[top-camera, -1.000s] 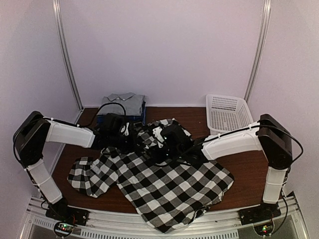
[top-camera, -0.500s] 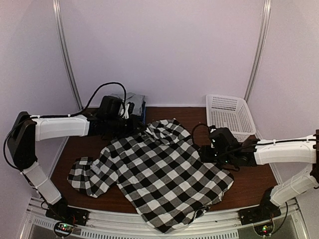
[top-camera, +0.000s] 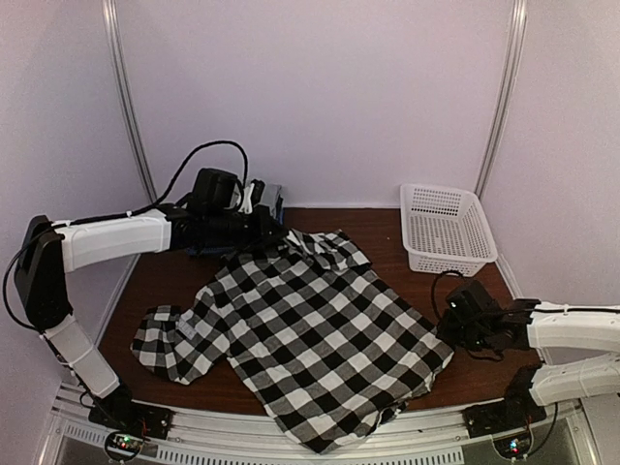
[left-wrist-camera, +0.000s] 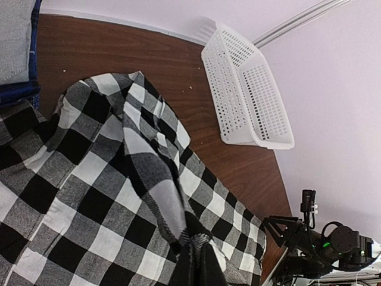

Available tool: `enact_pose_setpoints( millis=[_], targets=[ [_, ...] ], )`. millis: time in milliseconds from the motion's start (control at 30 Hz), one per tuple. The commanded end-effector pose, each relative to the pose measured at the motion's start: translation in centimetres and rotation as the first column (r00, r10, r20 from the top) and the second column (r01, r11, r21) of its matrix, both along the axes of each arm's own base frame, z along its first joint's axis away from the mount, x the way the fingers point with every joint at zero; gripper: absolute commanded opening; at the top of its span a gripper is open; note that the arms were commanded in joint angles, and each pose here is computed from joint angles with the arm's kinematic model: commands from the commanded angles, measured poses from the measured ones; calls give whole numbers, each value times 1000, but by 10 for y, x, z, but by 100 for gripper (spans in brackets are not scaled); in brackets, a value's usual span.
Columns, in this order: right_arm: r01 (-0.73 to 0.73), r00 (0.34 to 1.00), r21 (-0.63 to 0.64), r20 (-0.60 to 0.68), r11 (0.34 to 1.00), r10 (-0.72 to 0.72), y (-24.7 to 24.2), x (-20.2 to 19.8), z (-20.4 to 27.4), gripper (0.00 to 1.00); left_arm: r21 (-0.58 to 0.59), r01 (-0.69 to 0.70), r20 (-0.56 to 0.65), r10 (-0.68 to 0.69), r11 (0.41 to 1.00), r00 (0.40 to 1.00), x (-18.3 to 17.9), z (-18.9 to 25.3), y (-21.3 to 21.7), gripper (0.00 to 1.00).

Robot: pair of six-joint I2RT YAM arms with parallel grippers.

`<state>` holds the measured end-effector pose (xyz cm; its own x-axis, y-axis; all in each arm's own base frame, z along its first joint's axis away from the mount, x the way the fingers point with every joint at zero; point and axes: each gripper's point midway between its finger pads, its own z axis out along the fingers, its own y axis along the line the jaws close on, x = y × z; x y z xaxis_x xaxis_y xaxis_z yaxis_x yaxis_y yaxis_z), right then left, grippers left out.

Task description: Fold and stack the long sleeve shirts

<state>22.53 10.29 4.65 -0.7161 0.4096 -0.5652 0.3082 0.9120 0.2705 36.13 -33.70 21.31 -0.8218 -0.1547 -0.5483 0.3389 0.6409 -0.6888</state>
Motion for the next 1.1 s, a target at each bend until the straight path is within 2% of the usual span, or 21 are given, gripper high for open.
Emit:
enact_pose_setpoints(
  millis=[0,333,500,600,667,867,1067],
  targets=[
    [68,997,-13,-30,998,-68,-15,-2,-9,56,-26,25,59,-23,999,998,4,23,-5,0],
    [-5,990,-75,-141,997,-5,-9,4,-28,43,-39,28,91,-25,999,996,13,41,-11,0],
    [-92,979,-55,-187,994,80,6,5,-39,38,-47,32,102,-27,998,994,18,48,-16,0],
    [-110,975,-39,-197,993,101,10,5,-37,31,-50,31,112,-26,998,993,21,53,-17,0],
    [-117,974,-38,-197,992,108,10,3,-34,30,-47,30,119,-24,998,993,24,56,-19,0],
    [-140,975,-45,-183,989,129,6,-2,-17,41,-42,33,140,-27,999,990,31,66,-23,0],
    [-160,960,-80,-243,984,136,-3,-15,-25,41,-46,36,148,-28,998,989,35,71,-26,0]
  ],
)
